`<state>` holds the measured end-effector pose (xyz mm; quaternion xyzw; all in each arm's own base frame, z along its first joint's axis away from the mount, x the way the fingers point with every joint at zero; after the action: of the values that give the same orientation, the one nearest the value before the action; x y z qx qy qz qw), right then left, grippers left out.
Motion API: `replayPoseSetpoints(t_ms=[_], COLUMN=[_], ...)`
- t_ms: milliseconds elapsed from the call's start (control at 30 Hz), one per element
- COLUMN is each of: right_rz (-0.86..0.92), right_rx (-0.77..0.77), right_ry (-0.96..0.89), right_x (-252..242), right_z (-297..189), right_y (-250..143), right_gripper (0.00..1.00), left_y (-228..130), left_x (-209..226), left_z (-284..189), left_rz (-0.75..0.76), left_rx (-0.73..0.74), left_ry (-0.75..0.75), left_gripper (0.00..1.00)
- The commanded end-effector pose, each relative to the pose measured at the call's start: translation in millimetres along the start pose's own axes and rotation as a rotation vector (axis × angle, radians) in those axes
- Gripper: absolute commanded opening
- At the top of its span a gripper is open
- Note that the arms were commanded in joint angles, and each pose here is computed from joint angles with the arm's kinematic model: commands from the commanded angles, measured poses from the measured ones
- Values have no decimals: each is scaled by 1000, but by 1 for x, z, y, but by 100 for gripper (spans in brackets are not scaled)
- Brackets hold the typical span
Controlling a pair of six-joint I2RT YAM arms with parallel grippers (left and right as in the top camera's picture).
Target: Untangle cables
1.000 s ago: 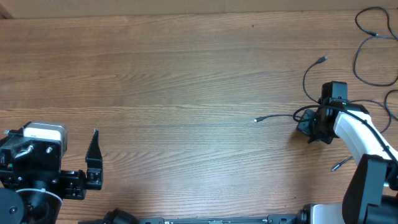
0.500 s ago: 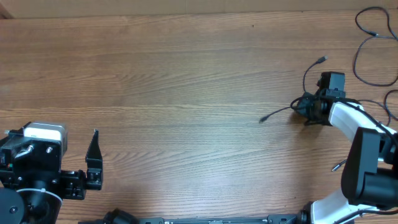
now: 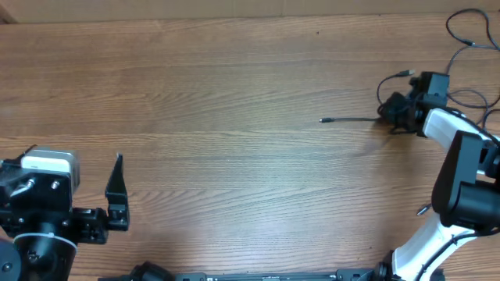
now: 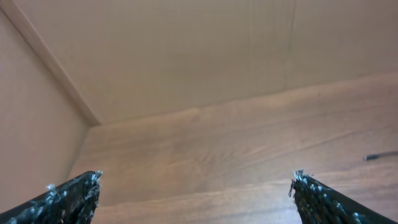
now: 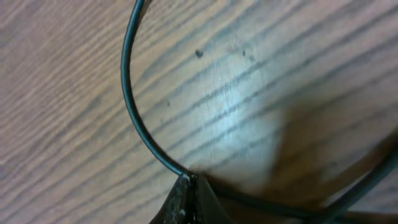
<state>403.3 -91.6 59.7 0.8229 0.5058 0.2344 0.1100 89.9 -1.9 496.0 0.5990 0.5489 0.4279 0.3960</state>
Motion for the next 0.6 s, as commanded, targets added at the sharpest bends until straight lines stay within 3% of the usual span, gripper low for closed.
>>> replayPoseSetpoints(t_ms=[0, 167, 333, 567], right_rz=[62, 65, 58, 49], right_rx=[225, 256, 174, 49], right_ry=[-281, -287, -270, -243], right_x=[-68, -56, -29, -3], right_z=[59, 40, -24, -120], right_y=[-57, -20, 44, 69], right_gripper=[4, 4, 4, 4], left_y=[5, 6, 8, 8], left_x=[-2, -7, -8, -8], left_z=[9, 19, 21, 21], left_rz=[21, 35, 32, 33], left_rx=[2, 29, 23, 25], left_ry=[24, 35, 34, 34], left_gripper=[100, 100, 100, 100])
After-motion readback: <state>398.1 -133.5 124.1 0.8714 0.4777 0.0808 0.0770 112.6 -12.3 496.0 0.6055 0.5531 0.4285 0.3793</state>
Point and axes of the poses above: each gripper's point midway between its finger pads, its own z axis out along the fingers, its own x axis along the line the jaws close on, y = z × x, the point moved 8 cm from there along -z, back along the fingers, and after that the axes turned 5 degrees about -z, right-handed, at the moved point
